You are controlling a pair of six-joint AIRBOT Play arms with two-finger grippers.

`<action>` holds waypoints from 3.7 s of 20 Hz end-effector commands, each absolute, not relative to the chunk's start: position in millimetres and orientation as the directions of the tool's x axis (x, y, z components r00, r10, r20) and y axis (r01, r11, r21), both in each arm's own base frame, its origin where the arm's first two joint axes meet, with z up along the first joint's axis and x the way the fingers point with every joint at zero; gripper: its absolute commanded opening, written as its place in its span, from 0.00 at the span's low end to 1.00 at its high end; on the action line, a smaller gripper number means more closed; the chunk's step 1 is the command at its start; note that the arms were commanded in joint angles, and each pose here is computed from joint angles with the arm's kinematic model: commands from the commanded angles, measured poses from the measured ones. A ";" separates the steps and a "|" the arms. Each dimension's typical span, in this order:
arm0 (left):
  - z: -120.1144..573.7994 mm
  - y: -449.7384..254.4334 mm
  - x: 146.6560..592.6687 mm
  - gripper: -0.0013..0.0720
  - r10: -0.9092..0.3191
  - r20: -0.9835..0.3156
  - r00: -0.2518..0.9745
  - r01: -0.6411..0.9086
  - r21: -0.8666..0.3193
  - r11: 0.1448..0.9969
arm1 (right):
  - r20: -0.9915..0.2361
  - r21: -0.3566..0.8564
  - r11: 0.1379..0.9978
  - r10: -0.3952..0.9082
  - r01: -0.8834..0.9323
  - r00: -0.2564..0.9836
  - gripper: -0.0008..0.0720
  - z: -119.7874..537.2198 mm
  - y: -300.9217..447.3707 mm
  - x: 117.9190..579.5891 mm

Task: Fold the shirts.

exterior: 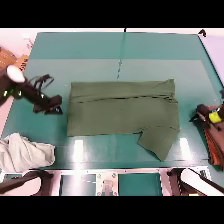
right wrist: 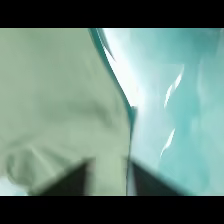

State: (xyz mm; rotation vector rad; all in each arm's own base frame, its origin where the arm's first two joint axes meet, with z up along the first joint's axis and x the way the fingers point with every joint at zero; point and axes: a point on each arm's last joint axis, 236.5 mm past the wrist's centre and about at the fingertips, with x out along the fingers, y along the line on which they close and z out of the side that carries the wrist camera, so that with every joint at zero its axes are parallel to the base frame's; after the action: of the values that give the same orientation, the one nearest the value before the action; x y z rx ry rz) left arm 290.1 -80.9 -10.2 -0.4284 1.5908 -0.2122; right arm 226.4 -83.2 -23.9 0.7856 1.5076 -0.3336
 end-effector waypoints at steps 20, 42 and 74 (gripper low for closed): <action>-92.5 -184.4 252.6 0.67 -0.528 -0.728 0.437 -0.424 -0.684 0.593 | -0.927 0.348 0.633 0.342 0.692 0.154 0.59 -114.1 -0.5 186.5; -88.9 -186.4 260.2 0.04 -0.508 -0.718 0.477 -0.408 -0.692 0.595 | -0.921 0.365 0.696 0.369 0.619 0.128 0.03 -112.2 15.5 185.5; -50.8 -203.2 531.3 0.27 -0.350 -0.820 0.452 0.115 -0.336 0.935 | -0.793 0.598 0.689 0.433 0.409 0.429 0.04 -54.9 -40.1 507.4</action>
State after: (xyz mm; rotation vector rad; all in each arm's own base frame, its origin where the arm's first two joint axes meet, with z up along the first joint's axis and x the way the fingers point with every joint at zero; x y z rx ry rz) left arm 501.0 -197.1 -34.1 -0.2611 1.0988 -0.2848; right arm 472.6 -40.9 -20.8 0.8508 1.1638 0.0120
